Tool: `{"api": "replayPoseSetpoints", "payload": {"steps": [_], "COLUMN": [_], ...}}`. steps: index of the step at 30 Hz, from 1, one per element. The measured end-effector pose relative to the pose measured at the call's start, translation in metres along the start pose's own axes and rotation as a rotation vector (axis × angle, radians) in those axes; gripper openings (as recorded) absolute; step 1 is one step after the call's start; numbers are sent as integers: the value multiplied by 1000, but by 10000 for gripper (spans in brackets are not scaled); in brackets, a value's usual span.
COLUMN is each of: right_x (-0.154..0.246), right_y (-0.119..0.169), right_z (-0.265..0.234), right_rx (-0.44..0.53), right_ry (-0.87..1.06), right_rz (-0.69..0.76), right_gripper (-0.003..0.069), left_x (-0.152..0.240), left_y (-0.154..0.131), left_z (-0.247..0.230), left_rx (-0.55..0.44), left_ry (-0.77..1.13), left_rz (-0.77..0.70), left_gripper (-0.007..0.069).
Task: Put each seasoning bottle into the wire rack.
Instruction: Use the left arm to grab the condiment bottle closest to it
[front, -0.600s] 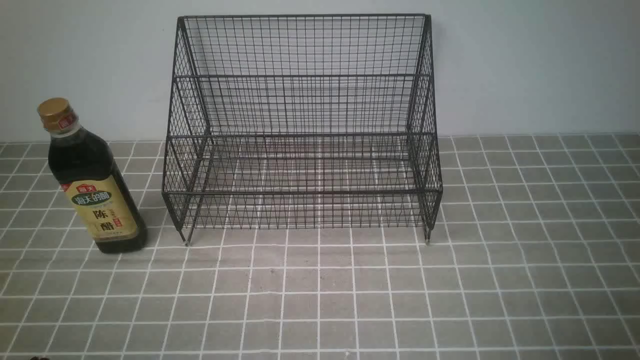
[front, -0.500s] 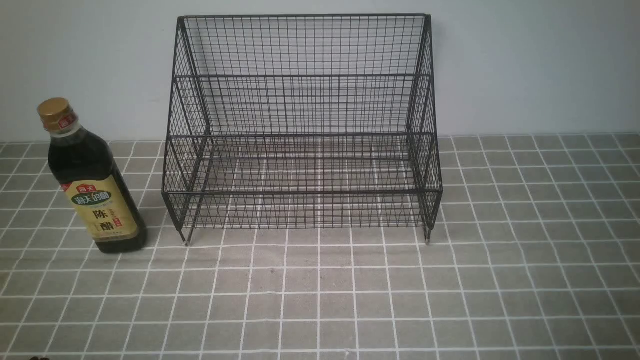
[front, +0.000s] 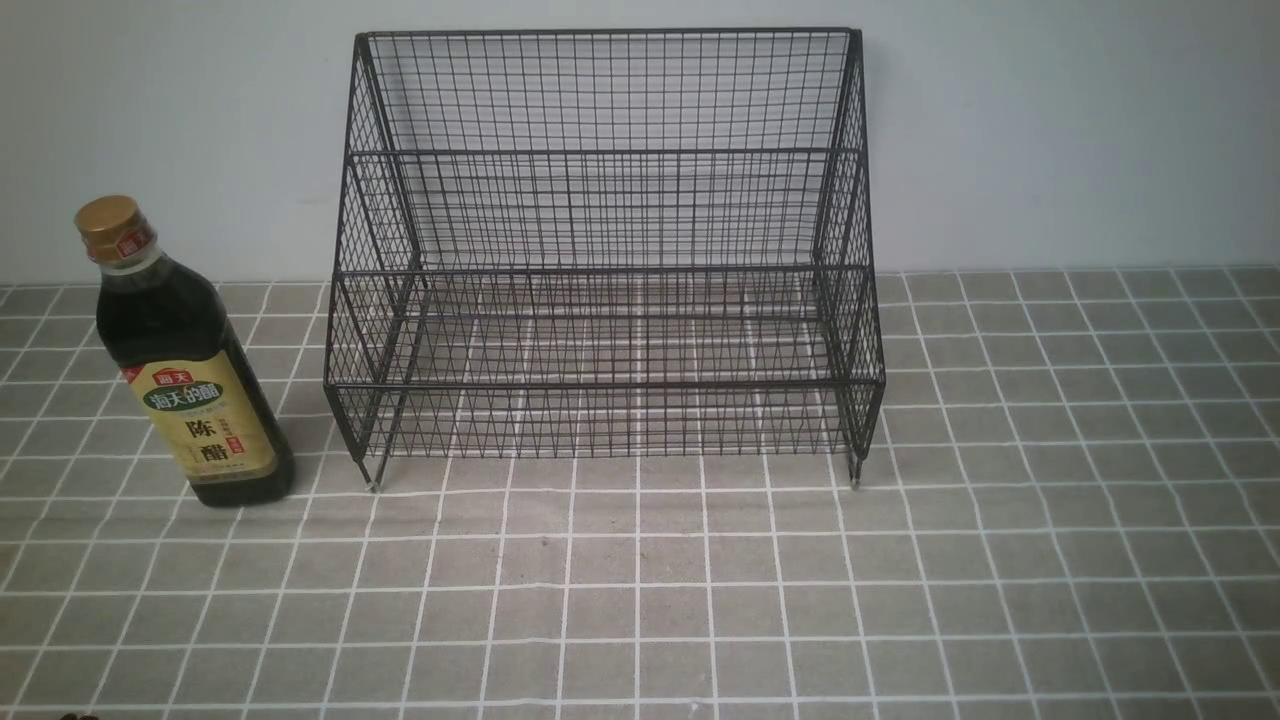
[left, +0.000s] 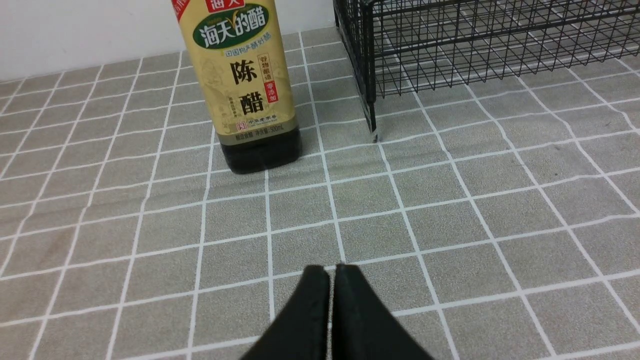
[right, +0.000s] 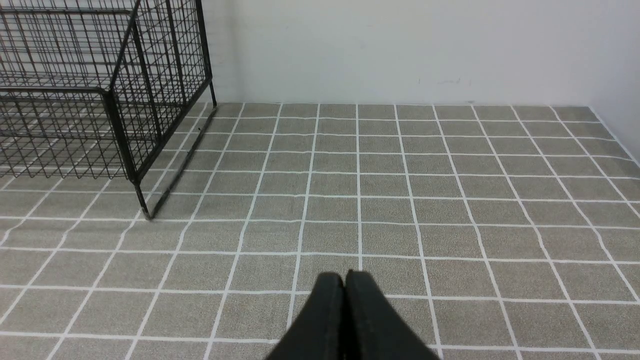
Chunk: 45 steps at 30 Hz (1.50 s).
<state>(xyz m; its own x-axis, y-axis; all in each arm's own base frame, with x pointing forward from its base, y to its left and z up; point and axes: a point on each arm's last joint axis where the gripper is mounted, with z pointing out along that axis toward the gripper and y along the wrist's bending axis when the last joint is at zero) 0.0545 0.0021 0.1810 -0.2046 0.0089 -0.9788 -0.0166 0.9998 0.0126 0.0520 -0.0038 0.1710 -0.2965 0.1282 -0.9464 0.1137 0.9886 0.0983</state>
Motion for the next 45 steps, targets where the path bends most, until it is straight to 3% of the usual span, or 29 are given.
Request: {"api": "replayPoseSetpoints", "payload": {"steps": [13, 16, 19, 21, 28, 32, 39, 44, 45], "right_x": [0, 0, 0, 0, 0, 0, 0, 0, 0], "right_y": [0, 0, 0, 0, 0, 0, 0, 0, 0], "right_z": [0, 0, 0, 0, 0, 0, 0, 0, 0], "right_rx": [0, 0, 0, 0, 0, 0, 0, 0, 0], "right_ry": [0, 0, 0, 0, 0, 0, 0, 0, 0], "right_rz": [0, 0, 0, 0, 0, 0, 0, 0, 0], "right_gripper": [-15, -15, -15, -15, -15, -15, -15, -15, -15], "left_x": [-1, -8, -25, -31, -48, -55, -79, -113, -125], "left_y": [2, 1, 0, 2, 9, 13, 17, 23, 25], "left_z": [0, 0, -3, -5, -14, -17, 9, 39, 49], "left_rx": [-28, -8, 38, 52, 37, -2, -81, -130, -139], "left_ry": [-11, -101, -288, -363, -587, -668, -511, -463, -463], "left_rz": [109, 7, -272, -381, -501, -464, -296, -243, -240], "left_gripper": [-7, -7, -7, -7, -7, -7, 20, 151, 213]}}
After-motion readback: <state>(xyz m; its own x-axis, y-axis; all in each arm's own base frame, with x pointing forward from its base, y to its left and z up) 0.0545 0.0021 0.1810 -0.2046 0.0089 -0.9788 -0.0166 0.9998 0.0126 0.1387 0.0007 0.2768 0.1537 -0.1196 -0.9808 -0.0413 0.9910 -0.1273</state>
